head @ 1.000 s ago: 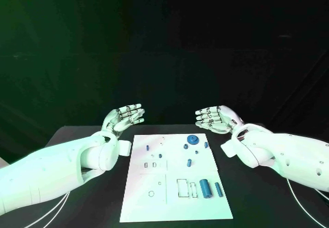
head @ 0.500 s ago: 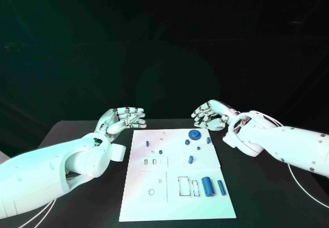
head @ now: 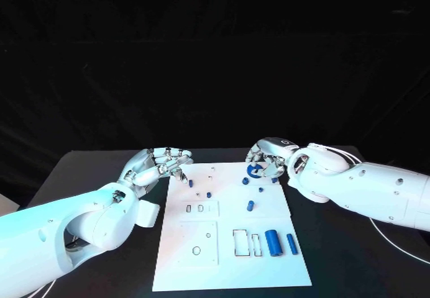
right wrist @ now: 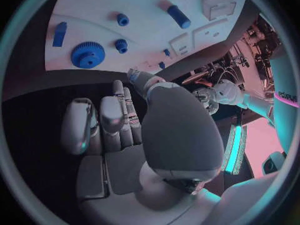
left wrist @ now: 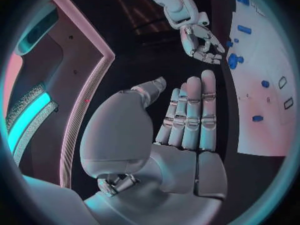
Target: Assemble the parts on the task board
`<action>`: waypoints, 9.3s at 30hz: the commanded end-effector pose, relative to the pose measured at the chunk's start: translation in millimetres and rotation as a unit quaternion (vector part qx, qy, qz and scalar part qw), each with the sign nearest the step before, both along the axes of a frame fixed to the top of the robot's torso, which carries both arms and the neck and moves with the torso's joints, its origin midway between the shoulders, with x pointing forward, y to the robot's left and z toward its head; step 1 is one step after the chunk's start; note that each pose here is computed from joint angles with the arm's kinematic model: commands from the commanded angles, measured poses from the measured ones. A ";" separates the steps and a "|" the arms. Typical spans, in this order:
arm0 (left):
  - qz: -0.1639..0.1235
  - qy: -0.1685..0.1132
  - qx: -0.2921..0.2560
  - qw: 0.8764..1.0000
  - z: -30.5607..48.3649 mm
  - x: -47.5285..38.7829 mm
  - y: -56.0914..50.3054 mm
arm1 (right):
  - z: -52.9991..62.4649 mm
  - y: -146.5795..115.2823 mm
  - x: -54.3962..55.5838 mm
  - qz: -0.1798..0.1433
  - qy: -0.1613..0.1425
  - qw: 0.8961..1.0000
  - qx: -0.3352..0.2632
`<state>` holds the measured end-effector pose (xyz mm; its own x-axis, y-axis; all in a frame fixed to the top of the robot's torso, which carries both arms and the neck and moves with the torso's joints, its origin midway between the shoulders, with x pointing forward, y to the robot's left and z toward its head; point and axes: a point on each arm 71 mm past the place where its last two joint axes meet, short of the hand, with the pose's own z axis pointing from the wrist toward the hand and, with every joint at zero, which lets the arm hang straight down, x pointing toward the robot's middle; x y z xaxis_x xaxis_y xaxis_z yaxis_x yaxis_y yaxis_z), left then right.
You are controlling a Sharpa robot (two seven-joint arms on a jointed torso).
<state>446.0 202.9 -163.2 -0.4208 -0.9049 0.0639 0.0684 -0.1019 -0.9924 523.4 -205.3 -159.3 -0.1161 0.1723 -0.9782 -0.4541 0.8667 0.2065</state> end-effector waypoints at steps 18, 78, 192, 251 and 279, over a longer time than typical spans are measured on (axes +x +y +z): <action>-0.017 -0.005 0.000 1.000 5.2 -1.5 -0.3 | -17.8 9.7 -1.4 0.001 0.018 0.997 -0.081; -0.014 0.005 0.008 1.000 3.0 5.6 8.0 | 9.1 63.8 8.1 -0.029 -0.069 0.997 -0.001; -0.022 0.008 0.010 1.000 4.5 12.4 14.6 | -3.5 -29.3 21.5 -0.159 0.087 0.982 0.054; -0.024 0.011 0.013 1.000 3.5 13.4 14.6 | 14.7 56.3 -20.4 -0.042 -0.046 0.996 0.068; -0.032 0.012 0.011 0.999 3.1 13.7 9.9 | -12.4 117.9 -12.2 -0.012 -0.039 0.998 0.044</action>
